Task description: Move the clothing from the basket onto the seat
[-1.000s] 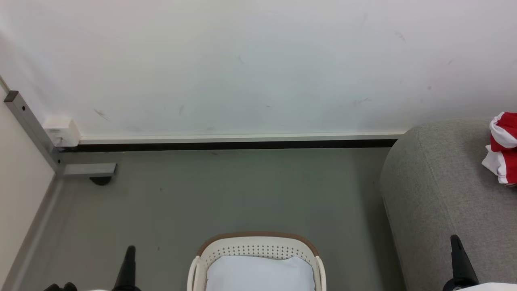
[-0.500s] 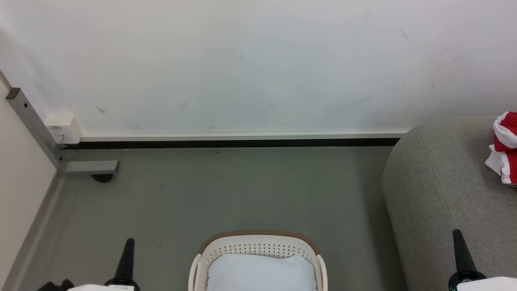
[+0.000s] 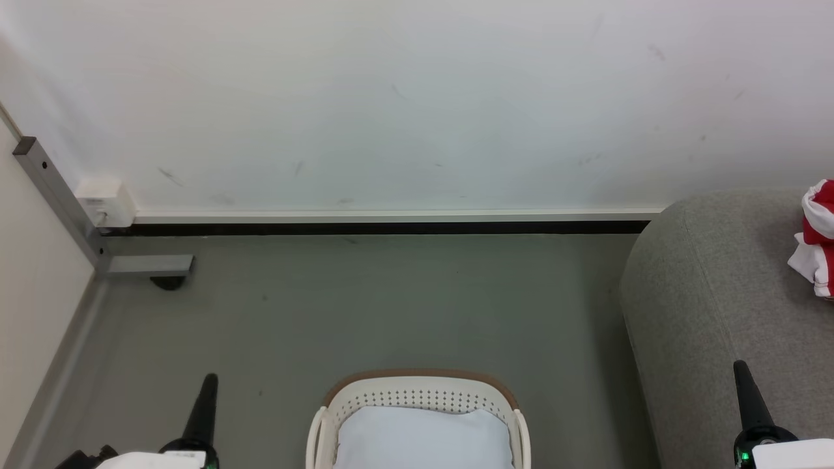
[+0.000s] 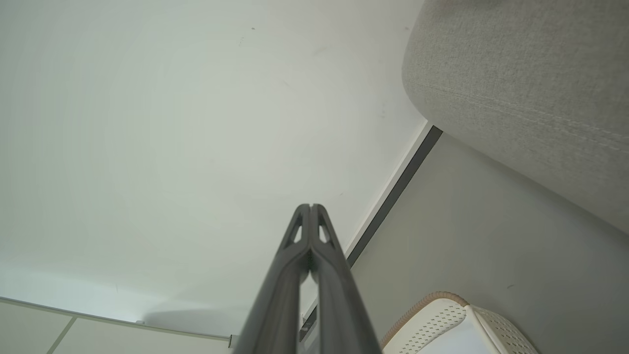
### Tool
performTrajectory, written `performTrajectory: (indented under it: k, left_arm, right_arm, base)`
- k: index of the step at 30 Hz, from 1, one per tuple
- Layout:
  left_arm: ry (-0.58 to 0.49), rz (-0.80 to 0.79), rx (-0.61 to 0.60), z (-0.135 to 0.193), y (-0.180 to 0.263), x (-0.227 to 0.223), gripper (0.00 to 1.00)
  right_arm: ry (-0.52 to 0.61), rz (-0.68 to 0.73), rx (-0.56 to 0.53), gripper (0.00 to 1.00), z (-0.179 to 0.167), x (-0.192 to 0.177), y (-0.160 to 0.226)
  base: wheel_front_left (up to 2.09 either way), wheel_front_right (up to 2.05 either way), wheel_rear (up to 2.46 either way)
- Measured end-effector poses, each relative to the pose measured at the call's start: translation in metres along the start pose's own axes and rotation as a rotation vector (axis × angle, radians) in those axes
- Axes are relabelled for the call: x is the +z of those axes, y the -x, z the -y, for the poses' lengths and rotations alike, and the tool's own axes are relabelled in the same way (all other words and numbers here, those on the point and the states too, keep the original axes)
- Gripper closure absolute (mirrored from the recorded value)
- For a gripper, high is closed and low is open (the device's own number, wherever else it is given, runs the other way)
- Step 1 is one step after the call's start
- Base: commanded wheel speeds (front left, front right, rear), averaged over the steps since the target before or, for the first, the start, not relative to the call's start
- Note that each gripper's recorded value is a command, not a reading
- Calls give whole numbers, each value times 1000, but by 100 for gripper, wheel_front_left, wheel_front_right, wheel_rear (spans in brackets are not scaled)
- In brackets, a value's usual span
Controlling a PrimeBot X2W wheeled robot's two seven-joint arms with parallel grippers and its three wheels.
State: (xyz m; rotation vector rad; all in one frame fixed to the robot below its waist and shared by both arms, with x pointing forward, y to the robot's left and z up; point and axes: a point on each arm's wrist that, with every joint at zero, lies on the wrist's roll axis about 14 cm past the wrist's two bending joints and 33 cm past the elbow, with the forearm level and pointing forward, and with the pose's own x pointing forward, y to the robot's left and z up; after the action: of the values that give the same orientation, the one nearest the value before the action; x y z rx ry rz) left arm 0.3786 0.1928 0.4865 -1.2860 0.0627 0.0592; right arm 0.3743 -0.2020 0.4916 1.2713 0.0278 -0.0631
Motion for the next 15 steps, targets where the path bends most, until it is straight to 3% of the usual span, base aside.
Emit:
performTrajectory:
  k: [15]
  left_arm:
    - [130, 0, -25, 6, -4, 4, 100]
  right_arm:
    - [-136, -10, 14, 100, -4, 0, -4]
  base:
    - [0, 0, 0]
